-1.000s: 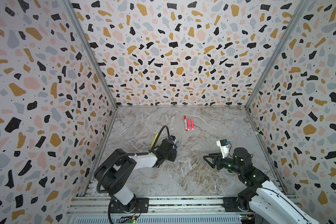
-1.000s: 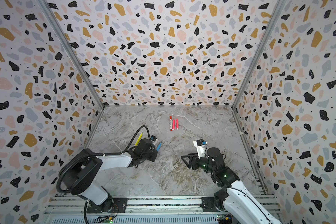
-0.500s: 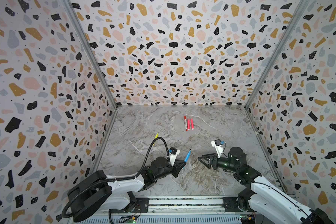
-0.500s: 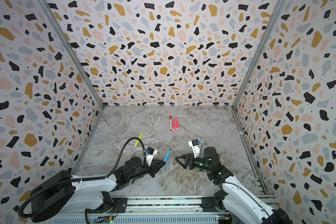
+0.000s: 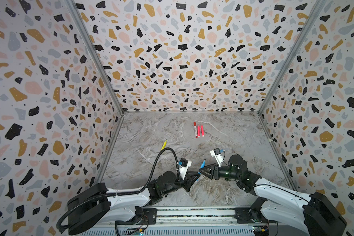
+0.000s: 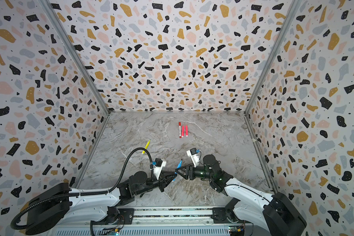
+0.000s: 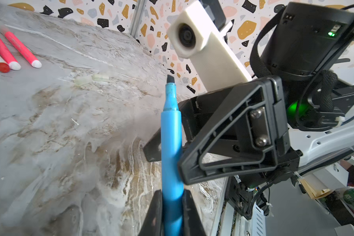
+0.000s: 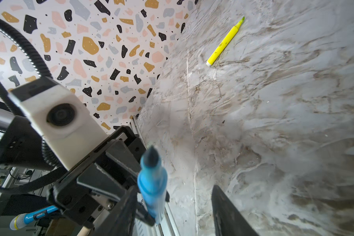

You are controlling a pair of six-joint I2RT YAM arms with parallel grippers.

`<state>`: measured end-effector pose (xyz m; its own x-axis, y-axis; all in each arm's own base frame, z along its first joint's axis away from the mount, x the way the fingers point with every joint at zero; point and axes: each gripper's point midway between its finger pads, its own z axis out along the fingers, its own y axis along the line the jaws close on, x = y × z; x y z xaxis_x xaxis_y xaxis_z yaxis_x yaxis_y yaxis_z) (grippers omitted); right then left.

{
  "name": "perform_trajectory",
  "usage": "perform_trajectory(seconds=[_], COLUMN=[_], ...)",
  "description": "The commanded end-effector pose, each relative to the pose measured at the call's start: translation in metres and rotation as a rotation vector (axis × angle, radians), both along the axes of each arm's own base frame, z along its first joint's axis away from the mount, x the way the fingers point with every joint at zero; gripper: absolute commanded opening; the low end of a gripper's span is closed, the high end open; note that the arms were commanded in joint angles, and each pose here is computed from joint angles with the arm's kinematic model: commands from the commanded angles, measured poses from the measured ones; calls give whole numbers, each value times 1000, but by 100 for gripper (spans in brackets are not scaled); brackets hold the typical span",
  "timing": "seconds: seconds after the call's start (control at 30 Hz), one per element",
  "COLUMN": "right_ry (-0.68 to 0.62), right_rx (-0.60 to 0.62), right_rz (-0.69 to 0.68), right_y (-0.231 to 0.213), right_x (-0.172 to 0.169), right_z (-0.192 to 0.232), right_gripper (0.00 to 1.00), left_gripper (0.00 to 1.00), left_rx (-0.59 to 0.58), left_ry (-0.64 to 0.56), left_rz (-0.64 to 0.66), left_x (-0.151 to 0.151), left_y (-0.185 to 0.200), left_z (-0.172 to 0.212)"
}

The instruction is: Insert the pens into the pen caps

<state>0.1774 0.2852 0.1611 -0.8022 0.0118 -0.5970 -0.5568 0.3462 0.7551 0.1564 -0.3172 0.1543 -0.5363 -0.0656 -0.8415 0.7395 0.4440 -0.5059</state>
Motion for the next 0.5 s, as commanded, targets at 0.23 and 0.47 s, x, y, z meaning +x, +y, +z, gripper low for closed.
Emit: perform_trajectory(seconds=[0.23,0.47], right_ry=[-71,-87], right_rx=[73,62], right_rz=[4,-18], right_y=[19,13], right_x=[6,5], right_z=[29,32], right_gripper=[4,1], left_gripper=[7,33], left_rx=[-65,-49], left_ry=[-27,-16], left_rz=[18,26], left_x=[-2,0], left_y=[-1,-3], left_z=[16,15])
